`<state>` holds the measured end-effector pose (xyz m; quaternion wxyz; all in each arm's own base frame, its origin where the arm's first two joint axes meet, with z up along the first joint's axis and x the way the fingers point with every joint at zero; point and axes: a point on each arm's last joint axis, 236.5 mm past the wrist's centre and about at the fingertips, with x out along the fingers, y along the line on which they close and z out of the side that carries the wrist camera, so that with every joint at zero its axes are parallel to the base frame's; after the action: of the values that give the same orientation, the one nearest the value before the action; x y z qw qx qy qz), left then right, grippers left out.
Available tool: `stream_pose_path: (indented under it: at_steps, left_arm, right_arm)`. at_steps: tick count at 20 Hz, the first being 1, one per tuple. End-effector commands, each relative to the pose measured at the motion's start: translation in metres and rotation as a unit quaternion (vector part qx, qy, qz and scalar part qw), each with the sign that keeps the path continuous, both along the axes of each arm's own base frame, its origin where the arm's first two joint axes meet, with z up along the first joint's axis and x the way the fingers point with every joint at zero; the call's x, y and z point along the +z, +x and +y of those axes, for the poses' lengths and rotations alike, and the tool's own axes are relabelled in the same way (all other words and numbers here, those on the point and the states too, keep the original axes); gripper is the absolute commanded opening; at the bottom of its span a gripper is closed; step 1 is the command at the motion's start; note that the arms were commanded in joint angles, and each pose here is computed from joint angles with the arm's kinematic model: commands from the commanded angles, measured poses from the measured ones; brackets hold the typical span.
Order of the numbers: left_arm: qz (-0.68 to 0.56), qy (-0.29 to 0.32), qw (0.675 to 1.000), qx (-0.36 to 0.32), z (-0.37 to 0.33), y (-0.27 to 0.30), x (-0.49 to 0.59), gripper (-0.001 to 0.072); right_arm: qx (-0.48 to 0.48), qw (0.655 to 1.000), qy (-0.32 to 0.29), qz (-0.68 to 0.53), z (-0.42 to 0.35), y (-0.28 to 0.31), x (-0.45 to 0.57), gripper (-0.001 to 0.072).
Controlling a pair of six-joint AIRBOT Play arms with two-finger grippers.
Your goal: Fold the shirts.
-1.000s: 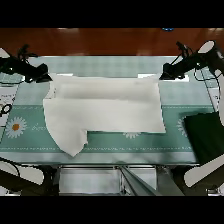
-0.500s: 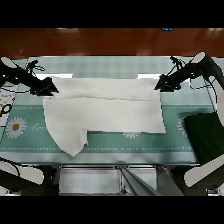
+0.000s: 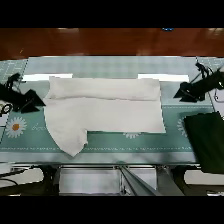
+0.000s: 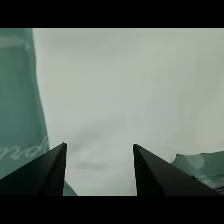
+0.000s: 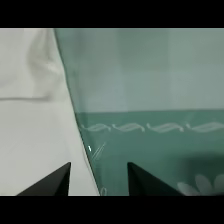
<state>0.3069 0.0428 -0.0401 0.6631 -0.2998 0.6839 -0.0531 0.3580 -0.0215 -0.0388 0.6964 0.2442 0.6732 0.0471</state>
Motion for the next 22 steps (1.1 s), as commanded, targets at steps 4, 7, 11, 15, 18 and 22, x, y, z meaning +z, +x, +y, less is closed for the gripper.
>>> stream_pose_path:
  at_steps: [4,7,11,15,18,22]
  left_arm:
    - [0.008,-0.058,0.976,0.209,0.000,-0.089,-0.034,0.0507]
    - [0.029,-0.074,0.976,0.205,-0.017,-0.100,-0.045,0.0507]
    - [0.043,-0.076,0.981,0.173,-0.033,-0.101,-0.053,0.0507]
    - [0.054,-0.072,0.986,0.139,-0.049,-0.098,-0.064,0.0506]
    - [0.072,-0.075,0.988,0.111,-0.063,-0.100,-0.073,0.0506]
    - [0.080,-0.076,0.990,0.090,-0.071,-0.101,-0.077,0.0028]
  right_arm:
    - [-0.096,0.984,0.104,-0.106,0.054,-0.084,-0.018,0.0413]
    - [-0.090,0.982,0.127,-0.105,0.074,-0.104,-0.023,0.0413]
    - [-0.083,0.982,0.134,-0.100,0.078,-0.110,-0.025,0.0413]
    - [-0.090,0.980,0.144,-0.108,0.080,-0.105,-0.021,0.0413]
    - [-0.098,0.977,0.149,-0.115,0.081,-0.100,-0.018,0.0412]
    - [-0.099,0.977,0.146,-0.120,0.079,-0.097,-0.016,0.0412]
